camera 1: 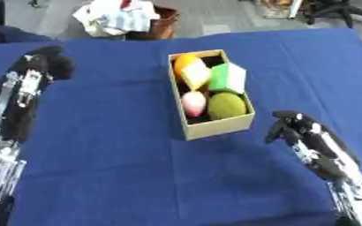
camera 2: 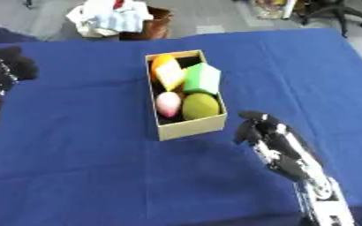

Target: Pick up objects on the table and place them in the box.

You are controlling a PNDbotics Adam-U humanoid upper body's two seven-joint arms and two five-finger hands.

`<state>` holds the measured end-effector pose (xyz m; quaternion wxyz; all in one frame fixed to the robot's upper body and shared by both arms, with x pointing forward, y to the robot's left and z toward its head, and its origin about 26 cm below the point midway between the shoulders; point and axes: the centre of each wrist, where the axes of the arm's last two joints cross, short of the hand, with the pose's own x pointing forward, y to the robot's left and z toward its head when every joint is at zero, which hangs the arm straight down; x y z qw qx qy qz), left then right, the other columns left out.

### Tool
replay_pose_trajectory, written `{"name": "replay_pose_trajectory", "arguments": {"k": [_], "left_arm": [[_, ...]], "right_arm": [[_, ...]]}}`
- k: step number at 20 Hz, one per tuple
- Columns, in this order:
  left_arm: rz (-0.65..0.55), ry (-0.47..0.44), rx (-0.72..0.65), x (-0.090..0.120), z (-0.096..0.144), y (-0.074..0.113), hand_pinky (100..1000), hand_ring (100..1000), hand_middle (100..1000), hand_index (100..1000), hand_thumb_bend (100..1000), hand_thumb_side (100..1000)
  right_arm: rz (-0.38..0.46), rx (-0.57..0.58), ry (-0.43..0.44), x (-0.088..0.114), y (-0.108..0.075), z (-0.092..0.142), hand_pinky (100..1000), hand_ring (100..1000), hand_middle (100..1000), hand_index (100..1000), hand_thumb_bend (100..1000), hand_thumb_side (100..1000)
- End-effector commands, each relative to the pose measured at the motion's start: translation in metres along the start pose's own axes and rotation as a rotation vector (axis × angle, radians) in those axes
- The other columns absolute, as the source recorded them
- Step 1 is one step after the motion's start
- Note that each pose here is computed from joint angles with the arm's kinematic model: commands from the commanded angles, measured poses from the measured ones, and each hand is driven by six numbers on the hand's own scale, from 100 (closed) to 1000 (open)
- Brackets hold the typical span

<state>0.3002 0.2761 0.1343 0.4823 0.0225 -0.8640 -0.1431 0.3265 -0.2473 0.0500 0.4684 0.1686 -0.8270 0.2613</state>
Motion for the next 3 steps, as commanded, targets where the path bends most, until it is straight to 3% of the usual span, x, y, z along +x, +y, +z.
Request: {"name": "replay_pose_trajectory", "arguments": {"k": [1, 3], "left_arm": [[0.017, 0.012, -0.009, -0.0041, 0.0028, -0.0027, 753, 715, 648, 825, 100, 855], [0.034, 0.049, -0.018, -0.0117, 0.0082, -0.0067, 745, 698, 631, 815, 100, 905]], "right_arm": [[0.018, 0.003, -0.027, 0.0101, -0.0064, -0.0029, 589, 574, 563, 828, 100, 467], [0.018, 0.003, -0.026, 0.0107, -0.0071, -0.0025, 589, 574, 563, 828, 100, 465]]}}
